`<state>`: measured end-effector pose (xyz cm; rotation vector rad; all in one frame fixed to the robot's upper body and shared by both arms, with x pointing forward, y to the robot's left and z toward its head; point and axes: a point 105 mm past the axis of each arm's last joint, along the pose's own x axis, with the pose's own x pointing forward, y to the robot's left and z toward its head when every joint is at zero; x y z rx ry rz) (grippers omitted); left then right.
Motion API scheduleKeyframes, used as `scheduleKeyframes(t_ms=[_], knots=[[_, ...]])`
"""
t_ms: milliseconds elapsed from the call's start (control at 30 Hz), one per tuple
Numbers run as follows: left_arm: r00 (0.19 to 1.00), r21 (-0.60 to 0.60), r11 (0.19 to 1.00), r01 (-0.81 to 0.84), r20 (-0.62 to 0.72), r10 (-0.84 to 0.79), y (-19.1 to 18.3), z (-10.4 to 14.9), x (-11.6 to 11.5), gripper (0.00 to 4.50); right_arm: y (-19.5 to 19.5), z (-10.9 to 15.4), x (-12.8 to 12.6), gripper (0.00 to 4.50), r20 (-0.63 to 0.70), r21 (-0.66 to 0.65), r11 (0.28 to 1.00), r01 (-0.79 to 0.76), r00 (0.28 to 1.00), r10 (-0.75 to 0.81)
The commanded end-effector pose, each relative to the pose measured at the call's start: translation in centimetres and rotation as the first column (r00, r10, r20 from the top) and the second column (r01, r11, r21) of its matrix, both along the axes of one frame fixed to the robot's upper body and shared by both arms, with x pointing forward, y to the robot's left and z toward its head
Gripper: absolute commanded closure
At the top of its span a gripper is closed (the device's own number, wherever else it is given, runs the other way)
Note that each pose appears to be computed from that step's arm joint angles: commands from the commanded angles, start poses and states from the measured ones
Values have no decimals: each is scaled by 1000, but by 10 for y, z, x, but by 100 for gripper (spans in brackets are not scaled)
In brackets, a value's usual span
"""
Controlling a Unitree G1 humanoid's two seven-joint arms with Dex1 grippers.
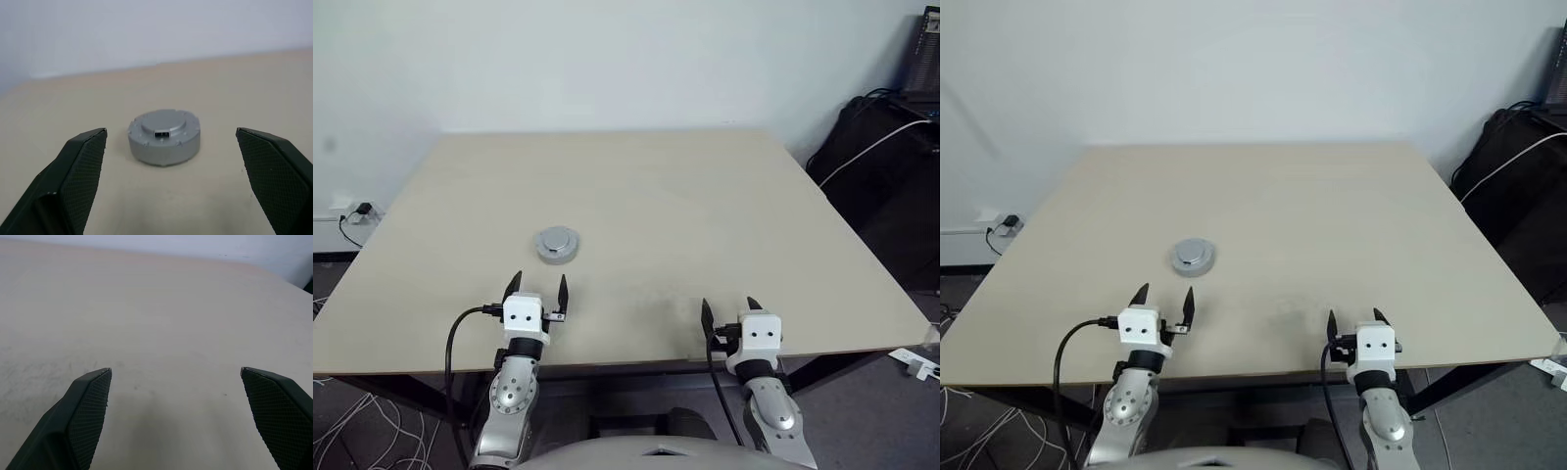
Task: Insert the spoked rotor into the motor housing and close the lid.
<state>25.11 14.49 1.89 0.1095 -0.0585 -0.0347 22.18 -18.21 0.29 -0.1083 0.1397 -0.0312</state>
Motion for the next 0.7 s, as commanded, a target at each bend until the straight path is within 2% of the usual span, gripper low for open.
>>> scheduleKeyframes(t_ms=[33,700], knots=[[999,5,1000,3,50,-3,-2,8,2,2,0,12,4,0,57,-4,1000,9,998,-9],[998,-1,1000,-30,60,30,-3,8,2,2,-2,11,11,0,57,3,1000,15,998,-15]])
